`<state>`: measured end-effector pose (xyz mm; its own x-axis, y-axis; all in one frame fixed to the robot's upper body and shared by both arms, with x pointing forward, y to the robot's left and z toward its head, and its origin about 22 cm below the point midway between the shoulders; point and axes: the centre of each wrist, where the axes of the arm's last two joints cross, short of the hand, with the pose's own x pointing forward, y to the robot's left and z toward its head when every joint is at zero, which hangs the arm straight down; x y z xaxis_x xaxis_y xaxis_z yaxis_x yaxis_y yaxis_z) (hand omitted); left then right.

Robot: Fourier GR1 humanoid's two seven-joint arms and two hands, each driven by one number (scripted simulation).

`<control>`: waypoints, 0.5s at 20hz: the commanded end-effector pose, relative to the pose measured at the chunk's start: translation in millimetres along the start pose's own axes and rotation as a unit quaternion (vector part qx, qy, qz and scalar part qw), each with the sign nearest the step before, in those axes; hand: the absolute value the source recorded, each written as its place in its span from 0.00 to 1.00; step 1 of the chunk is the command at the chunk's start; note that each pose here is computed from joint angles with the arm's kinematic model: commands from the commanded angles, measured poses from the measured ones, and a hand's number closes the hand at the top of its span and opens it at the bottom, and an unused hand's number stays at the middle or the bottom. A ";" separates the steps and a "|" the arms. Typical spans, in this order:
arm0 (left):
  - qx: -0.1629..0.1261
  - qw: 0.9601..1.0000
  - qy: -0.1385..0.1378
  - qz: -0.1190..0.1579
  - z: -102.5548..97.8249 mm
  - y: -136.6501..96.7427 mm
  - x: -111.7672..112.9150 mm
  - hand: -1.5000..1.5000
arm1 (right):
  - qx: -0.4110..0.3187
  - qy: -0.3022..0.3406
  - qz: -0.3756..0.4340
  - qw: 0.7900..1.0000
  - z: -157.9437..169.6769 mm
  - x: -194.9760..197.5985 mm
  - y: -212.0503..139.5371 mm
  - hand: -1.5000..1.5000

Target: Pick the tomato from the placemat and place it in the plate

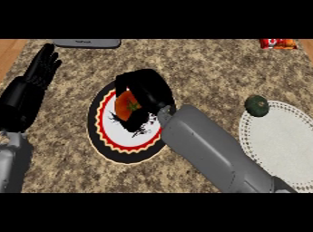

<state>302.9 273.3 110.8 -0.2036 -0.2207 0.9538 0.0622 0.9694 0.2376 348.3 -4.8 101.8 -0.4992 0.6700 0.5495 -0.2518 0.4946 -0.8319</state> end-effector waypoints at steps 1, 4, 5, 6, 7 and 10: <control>-0.011 1.000 -0.012 0.001 -12.8 4.2 -1.7 0.50 | -0.001 0.012 0.034 0.999 -10.1 -4.6 20.7 1.00; -0.015 1.000 -0.006 0.006 -16.0 -13.7 -5.4 0.50 | 0.006 0.051 -0.005 0.999 -17.9 -16.6 15.8 1.00; -0.023 1.000 -0.010 0.000 -10.2 -11.1 -6.4 0.50 | 0.007 0.075 -0.025 0.997 -3.7 -21.1 35.5 1.00; -0.020 1.000 -0.014 0.002 -12.2 -19.3 -2.2 0.50 | 0.008 0.080 -0.030 0.996 -5.9 -37.1 34.4 0.00; -0.027 1.000 -0.013 0.003 -24.2 -19.3 10.3 0.50 | 0.008 0.077 -0.030 0.997 -12.6 -26.3 28.4 0.00; -0.040 0.999 -0.017 0.004 -13.8 -25.4 -3.3 0.50 | 0.034 0.071 -0.065 0.995 -4.7 -26.7 41.4 0.00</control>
<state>314.4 258.5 110.0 -0.2274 -0.2050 0.9520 0.1135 0.9654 0.2350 358.0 1.4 65.2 -0.3720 0.7024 0.6069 -0.3161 0.5189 -0.7943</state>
